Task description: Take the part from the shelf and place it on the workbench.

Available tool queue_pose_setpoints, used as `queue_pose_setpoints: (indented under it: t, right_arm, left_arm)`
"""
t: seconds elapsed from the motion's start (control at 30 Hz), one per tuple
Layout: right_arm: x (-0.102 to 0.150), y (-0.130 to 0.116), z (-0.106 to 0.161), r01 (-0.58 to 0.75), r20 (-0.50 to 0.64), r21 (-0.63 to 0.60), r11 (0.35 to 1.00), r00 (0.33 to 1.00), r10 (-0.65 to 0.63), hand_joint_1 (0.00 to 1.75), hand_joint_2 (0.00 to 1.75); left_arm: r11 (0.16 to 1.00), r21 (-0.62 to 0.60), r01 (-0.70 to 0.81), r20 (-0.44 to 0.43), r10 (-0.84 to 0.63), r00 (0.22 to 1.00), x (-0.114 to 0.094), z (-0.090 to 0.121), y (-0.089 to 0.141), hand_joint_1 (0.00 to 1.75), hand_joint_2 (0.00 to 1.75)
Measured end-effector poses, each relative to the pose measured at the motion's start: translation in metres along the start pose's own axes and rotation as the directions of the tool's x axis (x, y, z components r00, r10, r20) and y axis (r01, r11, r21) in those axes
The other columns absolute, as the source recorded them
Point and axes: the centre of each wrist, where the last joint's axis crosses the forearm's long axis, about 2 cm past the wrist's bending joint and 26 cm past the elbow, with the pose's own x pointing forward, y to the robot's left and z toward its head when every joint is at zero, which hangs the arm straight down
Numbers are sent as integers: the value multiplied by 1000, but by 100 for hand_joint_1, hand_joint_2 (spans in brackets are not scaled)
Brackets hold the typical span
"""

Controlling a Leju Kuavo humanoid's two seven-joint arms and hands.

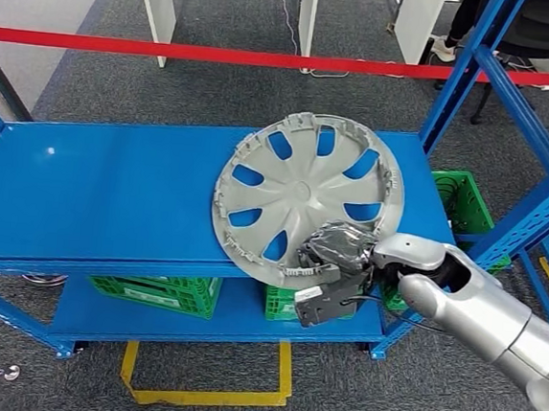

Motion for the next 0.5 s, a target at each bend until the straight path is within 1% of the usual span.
queue_pose_setpoints:
  t: [0.1, 0.3, 0.5]
  right_arm:
    - [-3, -6, 2, -3, 3, 18, 1000, 1000, 3, 166, 175]
    - [-7, -12, 3, 20, 21, 53, 998, 1000, -22, 159, 175]
    - [-6, -12, 3, 29, 44, 83, 996, 999, -33, 158, 175]
  left_arm:
    - [1000, -2, 0, -1, 0, 1000, 0, 0, 0, 0, 0]
    - [1000, -8, -9, -1, 9, 1000, 0, 0, 0, 0, 0]
    - [1000, -11, -5, -2, 5, 1000, -1, 0, 1, 0, 0]
